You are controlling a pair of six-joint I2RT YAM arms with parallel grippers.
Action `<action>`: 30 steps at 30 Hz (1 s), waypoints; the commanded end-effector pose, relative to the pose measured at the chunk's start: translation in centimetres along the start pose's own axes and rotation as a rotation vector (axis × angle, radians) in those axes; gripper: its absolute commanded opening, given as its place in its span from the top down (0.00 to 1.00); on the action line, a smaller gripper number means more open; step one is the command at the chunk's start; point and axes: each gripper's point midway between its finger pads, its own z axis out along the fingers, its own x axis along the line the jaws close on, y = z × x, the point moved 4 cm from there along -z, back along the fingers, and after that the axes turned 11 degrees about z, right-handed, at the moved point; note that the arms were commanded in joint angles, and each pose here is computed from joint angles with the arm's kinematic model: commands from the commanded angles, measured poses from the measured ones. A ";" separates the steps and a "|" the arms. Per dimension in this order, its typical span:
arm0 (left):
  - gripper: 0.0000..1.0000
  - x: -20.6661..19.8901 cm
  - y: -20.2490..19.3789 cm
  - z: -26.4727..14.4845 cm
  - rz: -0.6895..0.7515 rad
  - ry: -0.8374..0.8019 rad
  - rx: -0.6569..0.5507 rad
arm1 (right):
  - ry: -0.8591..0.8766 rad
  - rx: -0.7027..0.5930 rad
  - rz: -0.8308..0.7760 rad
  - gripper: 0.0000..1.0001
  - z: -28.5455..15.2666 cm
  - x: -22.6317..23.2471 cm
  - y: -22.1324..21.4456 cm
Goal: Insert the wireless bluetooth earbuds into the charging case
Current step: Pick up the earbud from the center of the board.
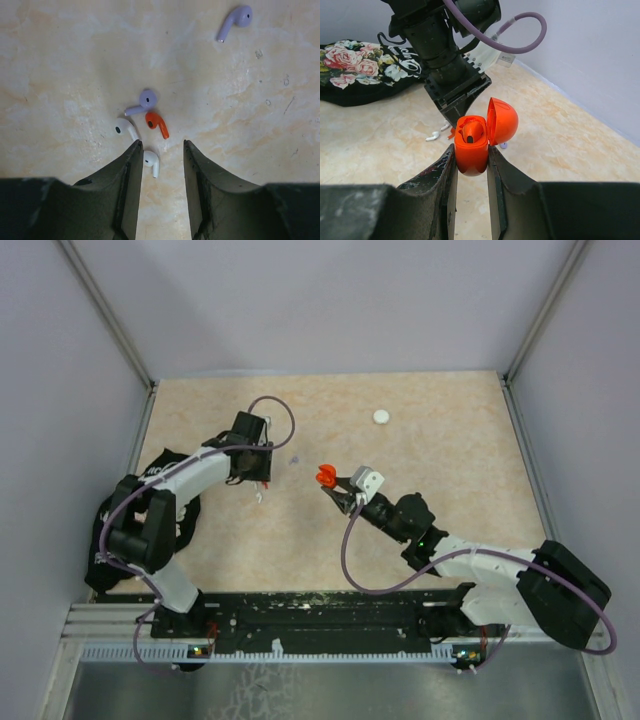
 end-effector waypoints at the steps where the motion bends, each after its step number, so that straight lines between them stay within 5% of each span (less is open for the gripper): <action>1: 0.57 0.6 1.5 0.6 0.005 0.016 -0.020 | -0.015 -0.065 -0.022 1.00 0.0 -0.4 1.8; 30: 0.72 0.0 -1.5 4.6 0.030 -0.016 0.171 | -0.006 -0.073 -0.012 1.00 -0.1 -1.0 1.7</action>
